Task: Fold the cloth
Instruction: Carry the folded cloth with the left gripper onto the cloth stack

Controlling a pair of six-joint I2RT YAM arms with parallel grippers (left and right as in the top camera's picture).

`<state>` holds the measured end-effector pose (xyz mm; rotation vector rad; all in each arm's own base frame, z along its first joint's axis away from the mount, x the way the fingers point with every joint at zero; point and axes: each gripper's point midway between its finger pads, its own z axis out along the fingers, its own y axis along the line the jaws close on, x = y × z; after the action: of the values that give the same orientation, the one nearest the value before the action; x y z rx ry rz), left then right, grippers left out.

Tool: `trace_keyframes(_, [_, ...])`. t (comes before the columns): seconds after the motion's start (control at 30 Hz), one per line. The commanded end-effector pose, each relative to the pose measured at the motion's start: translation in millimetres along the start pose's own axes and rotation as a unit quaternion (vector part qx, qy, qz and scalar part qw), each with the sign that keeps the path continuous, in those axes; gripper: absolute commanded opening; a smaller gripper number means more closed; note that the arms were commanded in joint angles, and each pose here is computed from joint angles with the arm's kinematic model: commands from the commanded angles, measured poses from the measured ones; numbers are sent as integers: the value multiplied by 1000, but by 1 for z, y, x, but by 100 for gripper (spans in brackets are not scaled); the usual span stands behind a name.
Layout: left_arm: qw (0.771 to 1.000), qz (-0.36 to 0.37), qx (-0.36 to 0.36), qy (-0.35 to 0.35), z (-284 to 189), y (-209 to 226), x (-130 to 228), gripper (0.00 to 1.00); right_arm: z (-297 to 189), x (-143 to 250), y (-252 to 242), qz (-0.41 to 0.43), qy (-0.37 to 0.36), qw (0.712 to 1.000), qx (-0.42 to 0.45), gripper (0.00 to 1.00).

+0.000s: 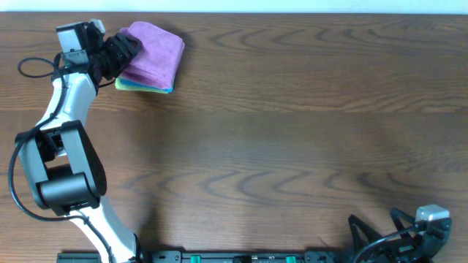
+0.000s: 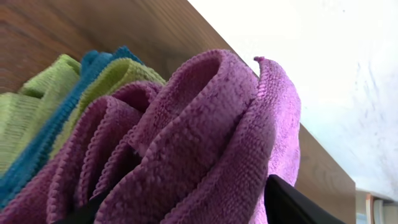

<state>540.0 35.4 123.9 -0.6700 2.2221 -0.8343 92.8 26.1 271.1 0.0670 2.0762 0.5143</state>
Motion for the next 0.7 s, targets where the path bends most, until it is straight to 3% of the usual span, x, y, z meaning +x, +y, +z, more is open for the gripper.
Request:
trace_keyframes(0.0, [1000, 11, -1, -17, -6, -3, -13, 69, 1, 0, -3, 7, -2, 1000, 8, 99])
trace_keyframes(0.27, [997, 47, -5, -53, -31, -20, -31, 76, 1, 0, -3, 7, -2, 1000, 8, 99])
trace_keyframes(0.67, [996, 29, -53, -60, -56, 3, -37, 78, 1, 0, -3, 7, -2, 1000, 8, 99])
